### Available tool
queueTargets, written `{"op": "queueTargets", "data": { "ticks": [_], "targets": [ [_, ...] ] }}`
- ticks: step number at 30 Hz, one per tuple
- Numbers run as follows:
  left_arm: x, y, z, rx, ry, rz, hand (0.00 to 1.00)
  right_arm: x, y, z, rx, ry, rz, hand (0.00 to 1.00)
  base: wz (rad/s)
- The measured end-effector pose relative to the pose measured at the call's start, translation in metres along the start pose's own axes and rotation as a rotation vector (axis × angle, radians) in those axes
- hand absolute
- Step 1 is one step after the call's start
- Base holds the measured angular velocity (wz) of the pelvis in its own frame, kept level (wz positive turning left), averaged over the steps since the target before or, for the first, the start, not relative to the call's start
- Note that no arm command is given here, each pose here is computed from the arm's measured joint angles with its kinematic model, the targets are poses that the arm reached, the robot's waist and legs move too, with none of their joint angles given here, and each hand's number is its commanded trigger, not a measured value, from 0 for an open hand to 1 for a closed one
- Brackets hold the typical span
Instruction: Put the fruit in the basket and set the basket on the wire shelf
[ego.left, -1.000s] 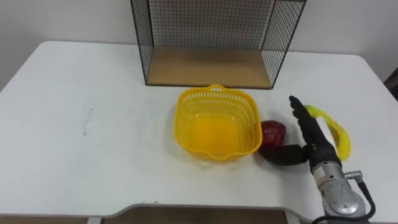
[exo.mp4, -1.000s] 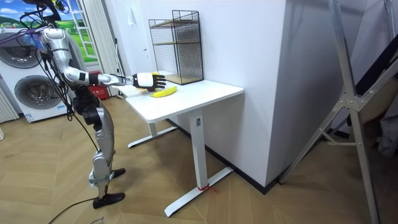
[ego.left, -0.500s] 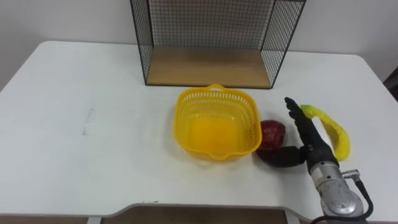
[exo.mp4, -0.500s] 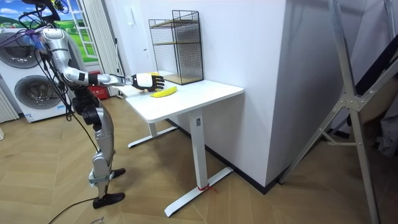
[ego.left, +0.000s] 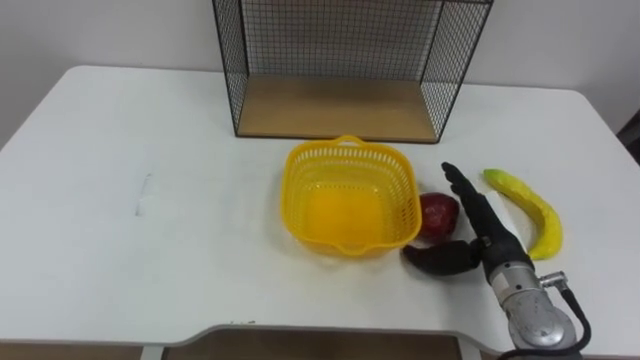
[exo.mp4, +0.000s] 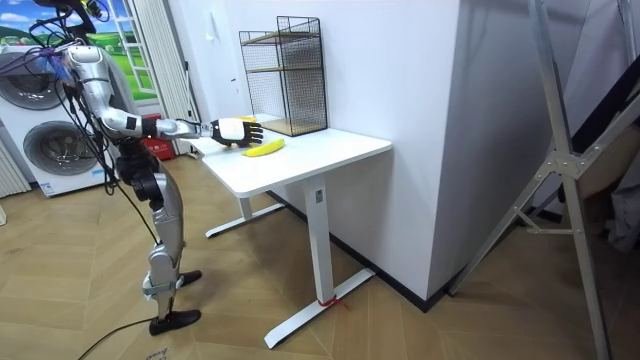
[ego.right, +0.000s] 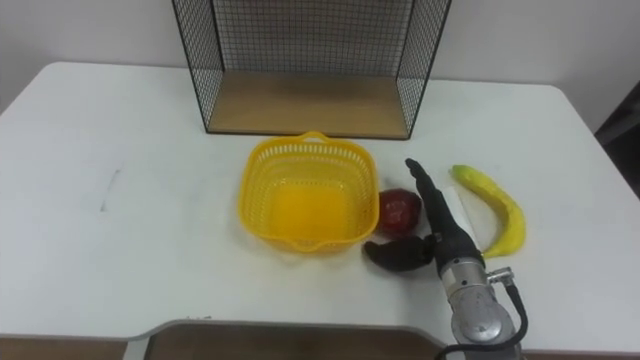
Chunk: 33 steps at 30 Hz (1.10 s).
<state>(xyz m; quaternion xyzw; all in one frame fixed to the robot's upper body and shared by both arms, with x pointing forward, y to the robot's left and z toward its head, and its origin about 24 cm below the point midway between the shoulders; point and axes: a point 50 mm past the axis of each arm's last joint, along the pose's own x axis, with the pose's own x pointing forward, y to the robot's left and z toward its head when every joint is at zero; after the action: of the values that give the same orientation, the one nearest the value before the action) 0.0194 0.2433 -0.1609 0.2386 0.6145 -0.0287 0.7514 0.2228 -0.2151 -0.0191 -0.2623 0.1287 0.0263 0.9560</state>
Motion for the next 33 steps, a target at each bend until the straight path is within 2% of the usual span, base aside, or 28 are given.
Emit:
{"op": "queueTargets", "data": {
  "ticks": [8, 18, 33],
  "targets": [
    [0.0, 0.0, 0.001, 0.004, -0.002, 0.001, 0.0, 0.002, -0.005, 0.001, -0.141, -0.001, 0.004, 1.0, 0.01],
    [0.0, 0.0, -0.001, 0.003, 0.003, 0.002, 0.0, 0.005, -0.01, 0.001, -0.138, 0.017, -0.002, 1.0, 0.01],
    [0.0, -0.003, -0.006, 0.021, 0.023, -0.011, 0.0, 0.008, -0.007, -0.015, 0.124, 0.085, 0.005, 1.0, -0.01]
  ]
}}
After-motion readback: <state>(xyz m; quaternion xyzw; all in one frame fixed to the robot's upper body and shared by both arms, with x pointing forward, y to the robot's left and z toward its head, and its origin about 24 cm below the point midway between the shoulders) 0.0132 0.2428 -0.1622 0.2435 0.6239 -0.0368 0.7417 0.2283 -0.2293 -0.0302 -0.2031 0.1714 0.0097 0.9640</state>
